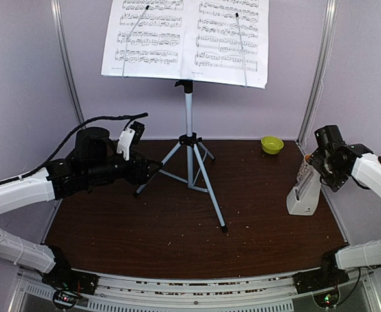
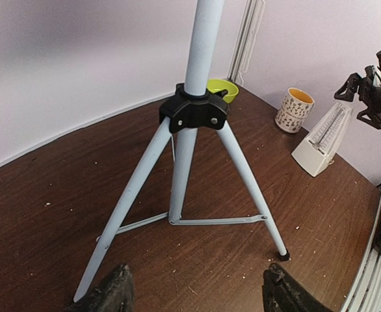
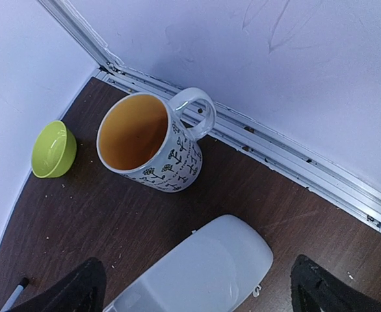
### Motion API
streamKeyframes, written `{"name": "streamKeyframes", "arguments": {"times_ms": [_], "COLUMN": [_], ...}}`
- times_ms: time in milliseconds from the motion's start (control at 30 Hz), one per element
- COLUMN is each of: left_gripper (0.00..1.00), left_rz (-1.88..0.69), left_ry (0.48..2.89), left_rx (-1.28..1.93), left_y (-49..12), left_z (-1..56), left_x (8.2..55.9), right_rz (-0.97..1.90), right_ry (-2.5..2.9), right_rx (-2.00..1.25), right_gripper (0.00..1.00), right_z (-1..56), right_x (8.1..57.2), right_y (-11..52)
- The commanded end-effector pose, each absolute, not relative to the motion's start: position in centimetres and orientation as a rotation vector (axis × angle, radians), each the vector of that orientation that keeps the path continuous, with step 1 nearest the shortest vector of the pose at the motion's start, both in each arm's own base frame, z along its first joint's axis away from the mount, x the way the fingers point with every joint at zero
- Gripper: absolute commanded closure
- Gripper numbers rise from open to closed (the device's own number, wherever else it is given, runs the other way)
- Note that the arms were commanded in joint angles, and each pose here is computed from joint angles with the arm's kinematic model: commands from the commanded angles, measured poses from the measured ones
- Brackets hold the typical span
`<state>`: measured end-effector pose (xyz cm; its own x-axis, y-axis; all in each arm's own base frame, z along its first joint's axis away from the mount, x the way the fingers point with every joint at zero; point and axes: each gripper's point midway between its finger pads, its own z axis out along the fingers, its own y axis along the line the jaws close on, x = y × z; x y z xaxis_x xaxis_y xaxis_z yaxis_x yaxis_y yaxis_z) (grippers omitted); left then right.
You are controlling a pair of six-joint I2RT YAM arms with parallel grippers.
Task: Set up the instrument practice props
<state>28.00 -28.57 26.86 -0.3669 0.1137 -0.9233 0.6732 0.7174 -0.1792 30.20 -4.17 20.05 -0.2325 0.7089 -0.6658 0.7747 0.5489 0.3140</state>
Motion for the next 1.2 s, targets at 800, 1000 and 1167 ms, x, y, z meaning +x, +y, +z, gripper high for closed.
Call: {"name": "streamKeyframes", "arguments": {"times_ms": [800,1000,1167], "left_gripper": [0.31,0.31,0.31], "left_rz": [-0.634,-0.626,-0.624], "left_ry": [1.824,1.826,1.827], "left_rx": [0.602,0.614,0.622], "left_y": [-28.5,-28.7,-28.9], "left_z": [28.6,28.7,28.7], "left_x": [28.6,28.8,28.9], "right_rz": [-0.002,0.109,0.244], "right_ry": [2.160,2.220,2.242], "right_rx": [0.948,0.716,0.542], "right_gripper": [0.33,0.39,0.42], "right_z": [17.1,17.4,18.1], "right_x": [31.2,32.2,32.8], "right_y": [-0.9,1.4,3.9]}}
